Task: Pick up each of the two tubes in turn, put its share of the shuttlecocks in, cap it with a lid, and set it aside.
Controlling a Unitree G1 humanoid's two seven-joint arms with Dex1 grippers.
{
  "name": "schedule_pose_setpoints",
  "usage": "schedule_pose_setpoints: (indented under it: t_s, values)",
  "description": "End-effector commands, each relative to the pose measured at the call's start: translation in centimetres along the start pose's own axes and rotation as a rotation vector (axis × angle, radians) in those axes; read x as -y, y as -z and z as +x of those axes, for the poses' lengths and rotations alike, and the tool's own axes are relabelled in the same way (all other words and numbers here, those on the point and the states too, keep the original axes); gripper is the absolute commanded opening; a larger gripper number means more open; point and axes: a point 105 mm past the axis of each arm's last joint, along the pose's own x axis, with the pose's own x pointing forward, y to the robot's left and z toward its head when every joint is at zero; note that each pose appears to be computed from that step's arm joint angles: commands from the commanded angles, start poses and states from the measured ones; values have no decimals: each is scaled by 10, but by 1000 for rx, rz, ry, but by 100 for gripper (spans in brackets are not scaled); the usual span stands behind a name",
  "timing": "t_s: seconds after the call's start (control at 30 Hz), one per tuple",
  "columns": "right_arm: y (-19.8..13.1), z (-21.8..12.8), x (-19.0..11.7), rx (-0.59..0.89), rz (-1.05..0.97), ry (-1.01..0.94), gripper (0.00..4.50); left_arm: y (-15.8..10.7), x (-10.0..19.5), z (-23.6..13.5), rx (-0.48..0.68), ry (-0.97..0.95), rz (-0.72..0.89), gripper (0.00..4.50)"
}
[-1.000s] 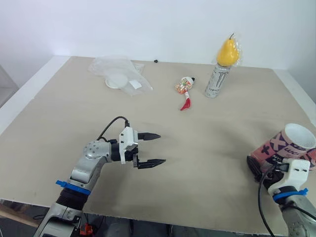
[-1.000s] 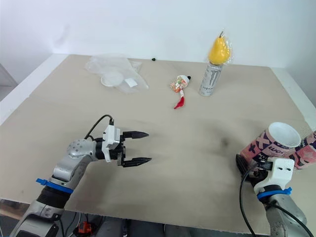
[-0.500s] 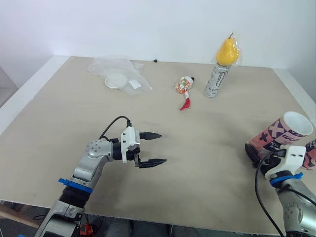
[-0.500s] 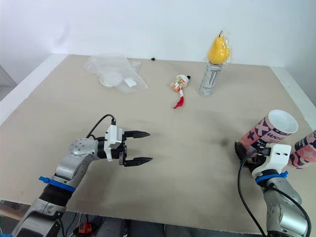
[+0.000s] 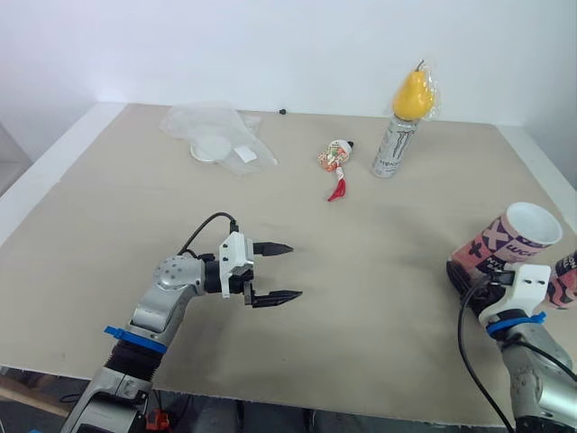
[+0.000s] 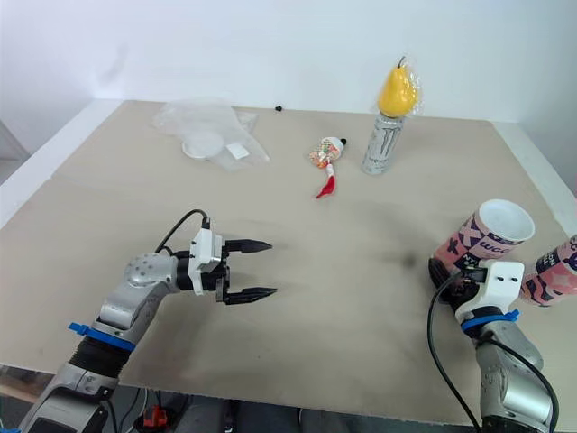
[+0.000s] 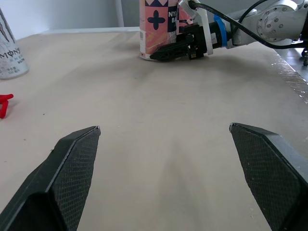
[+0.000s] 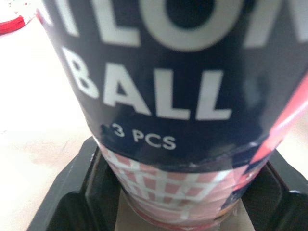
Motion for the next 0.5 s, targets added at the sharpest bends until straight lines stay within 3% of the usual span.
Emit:
schedule_pose_setpoints:
  t_s: [0.03, 0.3, 0.37, 0.43, 0.5]
  values:
    - [0, 2, -1, 2, -4, 6, 280, -7, 2, 0, 10, 5, 27, 450]
    - [1, 2, -1, -5, 5, 3, 280, -6, 2, -1, 4, 0, 22, 450]
    - [2, 1, -1, -9, 21, -1, 379, -6, 2, -1, 4, 0, 21, 450]
    - [2, 0, -1, -13, 19, -4, 429, -6, 2, 0, 5, -1, 20, 450]
    - [2, -2, 0, -17, 14, -5, 429, -6, 1, 0, 4, -1, 20, 450]
